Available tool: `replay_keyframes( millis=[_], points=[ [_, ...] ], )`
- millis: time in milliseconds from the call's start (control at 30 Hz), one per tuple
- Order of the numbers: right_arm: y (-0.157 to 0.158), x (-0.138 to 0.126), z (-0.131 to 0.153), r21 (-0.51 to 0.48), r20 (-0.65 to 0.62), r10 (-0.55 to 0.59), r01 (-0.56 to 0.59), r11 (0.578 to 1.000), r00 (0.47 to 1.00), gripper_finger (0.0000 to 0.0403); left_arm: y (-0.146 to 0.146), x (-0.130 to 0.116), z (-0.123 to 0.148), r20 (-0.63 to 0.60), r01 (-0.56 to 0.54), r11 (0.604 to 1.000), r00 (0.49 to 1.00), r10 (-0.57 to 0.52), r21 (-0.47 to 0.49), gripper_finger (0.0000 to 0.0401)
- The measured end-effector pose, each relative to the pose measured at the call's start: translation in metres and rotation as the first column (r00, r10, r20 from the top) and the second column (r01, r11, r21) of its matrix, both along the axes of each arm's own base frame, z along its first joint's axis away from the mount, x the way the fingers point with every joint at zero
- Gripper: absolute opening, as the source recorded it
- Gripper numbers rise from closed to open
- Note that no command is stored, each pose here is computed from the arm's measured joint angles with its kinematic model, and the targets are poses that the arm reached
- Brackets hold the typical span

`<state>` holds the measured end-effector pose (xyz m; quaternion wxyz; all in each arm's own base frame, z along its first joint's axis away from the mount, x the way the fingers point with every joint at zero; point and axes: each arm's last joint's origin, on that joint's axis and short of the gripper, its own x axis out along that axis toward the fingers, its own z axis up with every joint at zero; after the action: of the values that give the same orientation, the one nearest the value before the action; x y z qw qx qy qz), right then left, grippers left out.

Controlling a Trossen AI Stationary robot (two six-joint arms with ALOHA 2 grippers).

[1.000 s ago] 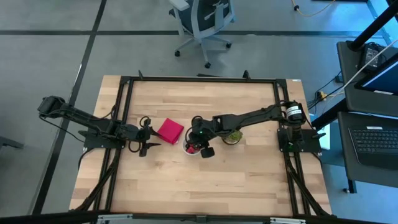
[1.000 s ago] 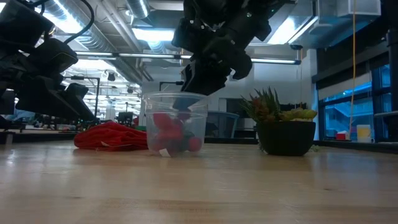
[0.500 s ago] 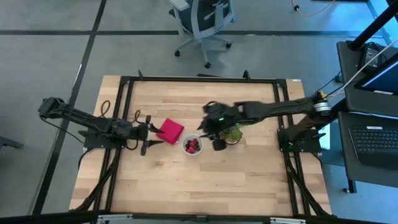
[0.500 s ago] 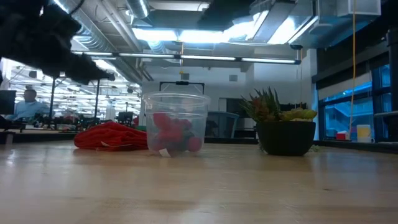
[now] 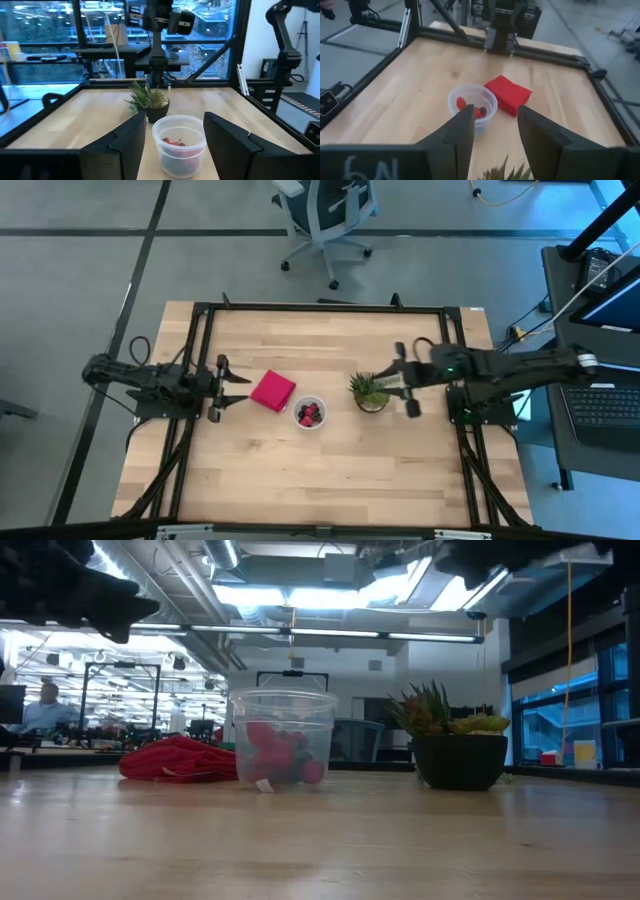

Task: Pick and placing Produce into tupperware
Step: Return to Home Position

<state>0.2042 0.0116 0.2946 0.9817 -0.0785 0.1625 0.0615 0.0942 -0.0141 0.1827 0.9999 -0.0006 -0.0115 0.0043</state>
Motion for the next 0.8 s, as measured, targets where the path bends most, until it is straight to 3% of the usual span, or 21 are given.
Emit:
replay_keyframes(
  millis=[233,367,800],
  points=[
    [-0.003,-0.056,-0.018,0.009,0.141,-0.011,0.01,1.0,0.99,0.0152,0.006,-0.003,0.0,-0.009,-0.132,0.991,0.991,0.133,0.033,0.0192],
    [-0.008,-0.077,-0.03,0.003,0.191,-0.073,0.074,0.997,0.979,0.0152,0.009,-0.003,0.001,-0.005,-0.169,0.984,0.986,0.169,0.051,0.0192],
    [-0.021,-0.11,-0.071,-0.021,0.275,-0.218,0.233,0.972,0.936,0.0152,0.023,-0.003,-0.001,-0.022,-0.312,0.948,0.949,0.313,0.063,0.0192]
  ],
)
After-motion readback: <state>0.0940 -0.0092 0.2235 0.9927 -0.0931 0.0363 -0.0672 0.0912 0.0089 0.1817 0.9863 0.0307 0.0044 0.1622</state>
